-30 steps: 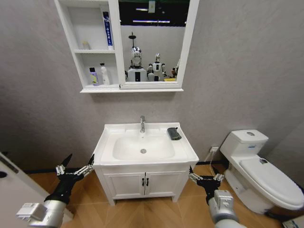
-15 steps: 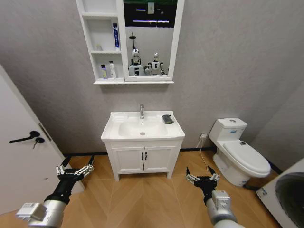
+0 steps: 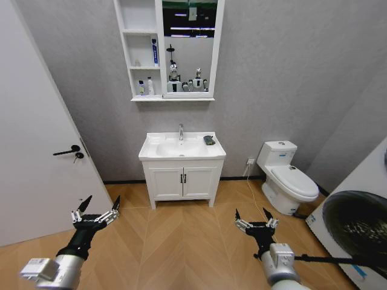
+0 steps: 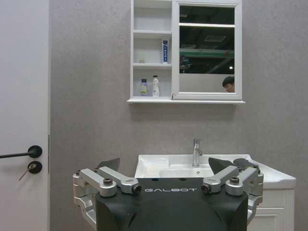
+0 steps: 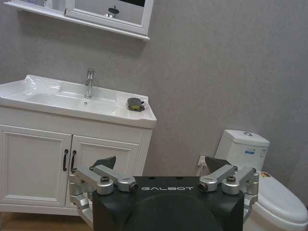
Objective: Move facial cleanser and shampoo from washbasin to cabinet, then wipe washbasin with towel.
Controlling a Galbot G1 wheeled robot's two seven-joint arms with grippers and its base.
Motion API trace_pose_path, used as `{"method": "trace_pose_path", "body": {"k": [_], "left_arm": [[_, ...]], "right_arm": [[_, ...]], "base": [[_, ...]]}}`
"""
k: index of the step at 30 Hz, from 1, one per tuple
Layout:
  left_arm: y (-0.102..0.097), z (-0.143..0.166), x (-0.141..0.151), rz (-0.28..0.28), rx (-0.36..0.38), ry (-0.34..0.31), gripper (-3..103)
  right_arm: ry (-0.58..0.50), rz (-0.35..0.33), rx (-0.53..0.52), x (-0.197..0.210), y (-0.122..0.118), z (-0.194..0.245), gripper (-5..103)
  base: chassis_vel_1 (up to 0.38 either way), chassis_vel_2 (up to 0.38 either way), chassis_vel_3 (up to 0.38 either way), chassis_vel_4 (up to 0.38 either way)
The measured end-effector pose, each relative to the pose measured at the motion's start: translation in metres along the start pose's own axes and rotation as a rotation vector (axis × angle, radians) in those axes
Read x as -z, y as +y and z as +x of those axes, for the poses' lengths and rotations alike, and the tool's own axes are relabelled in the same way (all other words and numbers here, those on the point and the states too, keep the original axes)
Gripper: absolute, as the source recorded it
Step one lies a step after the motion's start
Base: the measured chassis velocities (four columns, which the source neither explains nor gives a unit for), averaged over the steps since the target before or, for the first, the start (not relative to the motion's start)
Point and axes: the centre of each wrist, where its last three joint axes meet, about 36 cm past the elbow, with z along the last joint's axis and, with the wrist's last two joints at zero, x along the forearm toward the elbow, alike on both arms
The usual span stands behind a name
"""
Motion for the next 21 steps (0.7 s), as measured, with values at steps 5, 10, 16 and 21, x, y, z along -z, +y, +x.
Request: {"method": "trace_pose_path", "body": {"k": [5, 10, 16, 21], "left_arm": [[-0.0002, -0.0001, 0.0000, 0.001, -0.003, -0.001, 100], [-0.0001, -0.0001, 0.0000, 0.000, -0.002, -0.001, 100], [-0.0001, -0.0001, 0.0000, 0.000, -0.002, 0.000, 100], [-0.0001, -0.0001, 0.0000, 0.000, -0.002, 0.000, 100]], "right_arm": [[0.006, 0.006, 0.000, 0.0000, -0.0008, -0.0003, 100], [0.007, 0.007, 0.001, 0.0003, -0.0008, -0.0006, 100], [0.007, 0.007, 0.001, 0.0002, -0.0008, -0.0005, 100], [0.008, 0.007, 0.001, 0.0002, -0.0008, -0.0005, 100]], "base": [[0.009, -0.008, -0.089, 0.037], [-0.036, -0.009, 0.101, -0.010], [0.016, -0.004, -0.017, -0.004], [0.000, 0.000, 0.000, 0.000]]}}
